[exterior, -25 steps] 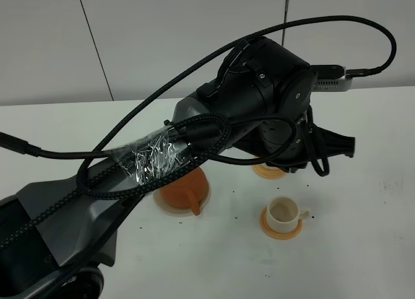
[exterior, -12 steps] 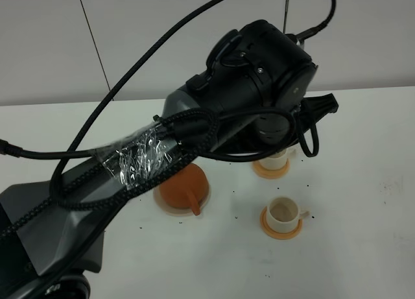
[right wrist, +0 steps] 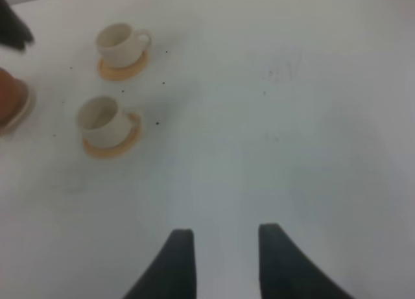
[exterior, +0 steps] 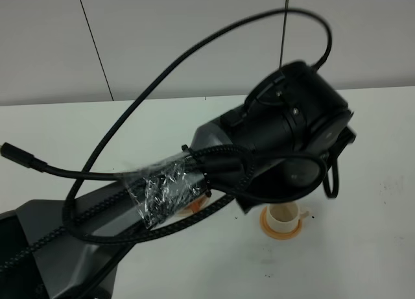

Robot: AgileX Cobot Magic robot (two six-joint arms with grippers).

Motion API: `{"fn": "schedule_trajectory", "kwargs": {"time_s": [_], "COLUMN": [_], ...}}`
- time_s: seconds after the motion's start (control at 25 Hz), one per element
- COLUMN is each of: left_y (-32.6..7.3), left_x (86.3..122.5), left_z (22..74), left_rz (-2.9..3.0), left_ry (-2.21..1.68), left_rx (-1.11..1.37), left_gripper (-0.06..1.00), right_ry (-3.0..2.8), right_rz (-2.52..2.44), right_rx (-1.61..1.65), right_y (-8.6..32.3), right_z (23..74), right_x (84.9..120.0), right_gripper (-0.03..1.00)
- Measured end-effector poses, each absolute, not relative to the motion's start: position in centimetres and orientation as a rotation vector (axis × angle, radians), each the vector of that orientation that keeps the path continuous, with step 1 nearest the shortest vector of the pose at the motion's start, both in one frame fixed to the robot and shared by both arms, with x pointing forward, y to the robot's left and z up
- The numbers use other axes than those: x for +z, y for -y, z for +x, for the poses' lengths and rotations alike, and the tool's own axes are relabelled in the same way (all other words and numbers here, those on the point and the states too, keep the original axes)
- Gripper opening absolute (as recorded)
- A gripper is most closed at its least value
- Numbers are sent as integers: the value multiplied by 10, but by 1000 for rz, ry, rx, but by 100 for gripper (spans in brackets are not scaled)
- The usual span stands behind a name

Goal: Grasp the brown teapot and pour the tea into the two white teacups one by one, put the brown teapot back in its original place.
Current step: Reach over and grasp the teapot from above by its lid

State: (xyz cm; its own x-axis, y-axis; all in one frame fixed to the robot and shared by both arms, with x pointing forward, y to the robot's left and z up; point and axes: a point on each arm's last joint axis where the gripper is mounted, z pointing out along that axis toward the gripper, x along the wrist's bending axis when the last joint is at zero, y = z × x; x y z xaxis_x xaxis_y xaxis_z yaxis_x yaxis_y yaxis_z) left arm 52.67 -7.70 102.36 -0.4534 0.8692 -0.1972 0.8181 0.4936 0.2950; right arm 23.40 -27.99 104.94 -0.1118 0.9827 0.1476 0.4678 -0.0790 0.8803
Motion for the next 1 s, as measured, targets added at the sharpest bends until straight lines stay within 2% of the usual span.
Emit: {"fn": "schedule_trajectory", "kwargs": {"time_s": [0.2,0.56,1.0], "left_y": [70,53,-4], "left_x": [997,1021,1033], "left_z": [519,532,574], "left_rz": [1456,1389,1228], "left_ry": [-2516,-2461,-2566], "left_rx": [250,328,337], "left_gripper": [9,10,13], "right_ry": [-1617,-1617,-1617], "right_rz": [1582,1582,1582], "right_rx": [1143,1145,1145], "right_y": [280,280,280], "right_z": [234,234,234], "right_x": [1049,1049,1049], "right_gripper": [24,24,24]}}
